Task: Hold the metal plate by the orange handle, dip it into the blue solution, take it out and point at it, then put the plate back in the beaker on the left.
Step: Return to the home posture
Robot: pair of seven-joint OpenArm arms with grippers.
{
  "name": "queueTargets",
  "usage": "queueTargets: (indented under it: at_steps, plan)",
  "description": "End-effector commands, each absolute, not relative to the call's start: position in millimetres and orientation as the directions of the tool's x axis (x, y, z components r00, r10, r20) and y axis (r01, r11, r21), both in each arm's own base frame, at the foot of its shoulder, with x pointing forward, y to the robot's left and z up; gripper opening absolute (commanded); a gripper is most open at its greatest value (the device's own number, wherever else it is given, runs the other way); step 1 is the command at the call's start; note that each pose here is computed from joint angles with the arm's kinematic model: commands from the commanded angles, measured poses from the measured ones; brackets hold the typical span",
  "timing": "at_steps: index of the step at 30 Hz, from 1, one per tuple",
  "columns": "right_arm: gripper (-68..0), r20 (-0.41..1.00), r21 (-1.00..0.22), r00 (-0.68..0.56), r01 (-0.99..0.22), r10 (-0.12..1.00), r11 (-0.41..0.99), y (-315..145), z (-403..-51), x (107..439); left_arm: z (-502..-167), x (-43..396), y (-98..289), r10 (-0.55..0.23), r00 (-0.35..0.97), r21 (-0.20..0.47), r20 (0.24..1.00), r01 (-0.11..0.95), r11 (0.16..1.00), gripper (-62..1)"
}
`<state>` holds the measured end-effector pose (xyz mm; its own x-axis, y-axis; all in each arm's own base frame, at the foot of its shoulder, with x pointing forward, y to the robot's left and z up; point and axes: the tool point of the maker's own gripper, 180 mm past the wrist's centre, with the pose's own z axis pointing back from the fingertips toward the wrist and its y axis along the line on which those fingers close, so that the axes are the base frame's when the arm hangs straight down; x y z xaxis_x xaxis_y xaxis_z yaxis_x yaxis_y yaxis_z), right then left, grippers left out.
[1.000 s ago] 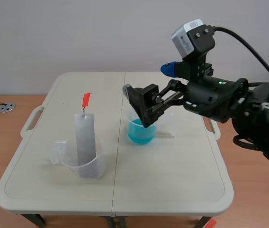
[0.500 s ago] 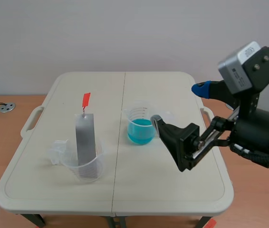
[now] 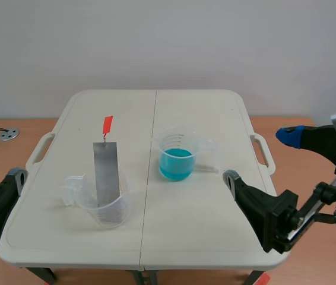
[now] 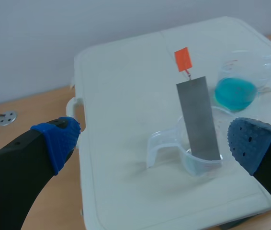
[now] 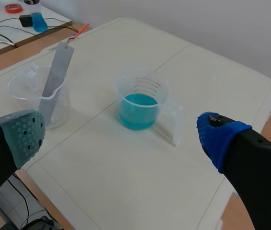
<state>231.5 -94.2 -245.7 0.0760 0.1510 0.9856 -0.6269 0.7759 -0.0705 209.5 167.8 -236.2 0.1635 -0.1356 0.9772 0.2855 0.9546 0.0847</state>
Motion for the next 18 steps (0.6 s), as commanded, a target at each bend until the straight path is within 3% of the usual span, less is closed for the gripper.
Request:
queueTargets:
  at_steps: [1, 18]
  plan:
    - [-1.2, 0.989, -0.096, 0.024, -0.631, 0.144, 0.77, -92.6, -230.6, 236.3, -235.7, 200.9, 158.8, -0.117, 0.172, 0.058, 0.978, 0.312, 0.948, 1.4]
    - [-1.2, 0.988, -0.095, 0.035, -0.63, 0.15, 0.771, -93.1, -233.0, 235.9, -237.6, 192.5, 147.2, -0.098, 0.17, 0.041, 0.981, 0.314, 0.948, 1.4]
